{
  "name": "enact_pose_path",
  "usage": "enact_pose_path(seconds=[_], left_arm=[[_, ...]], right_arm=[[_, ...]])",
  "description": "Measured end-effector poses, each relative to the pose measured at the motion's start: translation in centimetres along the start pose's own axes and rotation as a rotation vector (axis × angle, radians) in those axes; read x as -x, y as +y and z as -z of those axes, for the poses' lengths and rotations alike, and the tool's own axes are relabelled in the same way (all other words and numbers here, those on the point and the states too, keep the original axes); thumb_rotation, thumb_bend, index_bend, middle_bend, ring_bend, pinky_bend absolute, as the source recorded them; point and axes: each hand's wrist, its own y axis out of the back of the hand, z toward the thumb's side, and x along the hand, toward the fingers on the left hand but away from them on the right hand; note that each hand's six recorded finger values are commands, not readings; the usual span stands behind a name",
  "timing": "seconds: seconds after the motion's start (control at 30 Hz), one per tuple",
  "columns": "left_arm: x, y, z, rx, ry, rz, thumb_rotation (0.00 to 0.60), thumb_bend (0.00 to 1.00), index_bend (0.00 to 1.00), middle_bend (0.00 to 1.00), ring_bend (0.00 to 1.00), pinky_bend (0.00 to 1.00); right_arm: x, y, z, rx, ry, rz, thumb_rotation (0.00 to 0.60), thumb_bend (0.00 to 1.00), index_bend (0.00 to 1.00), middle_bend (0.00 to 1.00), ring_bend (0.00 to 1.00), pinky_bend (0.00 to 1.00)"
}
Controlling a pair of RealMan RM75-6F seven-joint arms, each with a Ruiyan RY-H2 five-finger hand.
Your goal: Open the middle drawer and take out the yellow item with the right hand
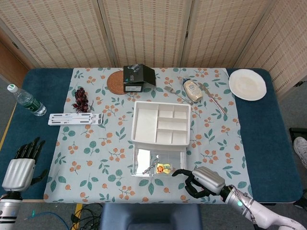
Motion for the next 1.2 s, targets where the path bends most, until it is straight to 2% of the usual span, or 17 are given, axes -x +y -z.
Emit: enact_pose_path(seconds=[0.27, 0.5, 0.73, 0.93, 1.2], left_arm=[[0.1, 0.2, 0.1, 0.002, 0.003, -0.005, 0.6, 0.26, 0.0, 0.0, 0.09, 0.11], [0.3, 0.4, 0.1, 0.003, 0.002, -0.013, 0.6, 0.26, 0.0, 0.0, 0.09, 0.11], [0.4, 0.7, 0.0, 0.01, -0.004, -0.023, 0.6, 0.26, 0.0, 0.0, 0.09, 0.11], [0.7, 0.8, 0.0, 0.012, -0.005, -0.031, 0.6, 0.26, 0.0, 0.0, 0.09, 0.11], [1.3, 1.1, 0.5, 0.012, 0.015, -0.039, 0.6, 0.26, 0.0, 0.0, 0.09, 0.11]], right_arm=[[-0.6, 0.6, -0.8, -0.013, 0.035, 0.034, 0.6, 0.6, 0.15, 0.81, 0.99, 1.0], [-1.7, 1.4, -2.3, -0.053, 0.08, 0.035, 0.6, 0.6, 0.11, 0.81, 0.99, 1.0], [-0.9, 3.5, -4.5, -0.137, 0.138, 0.046, 0.6, 0.6, 0.11, 0.8, 0.99, 1.0], [1.9, 5.2, -6.4, -0.256, 0.168, 0.002, 0.6, 0.52, 0.11, 0.8, 0.99, 1.0], [6.4, 5.5, -7.7, -0.493, 0.162, -0.127, 0.6, 0.39, 0.11, 0.81, 0.99, 1.0]])
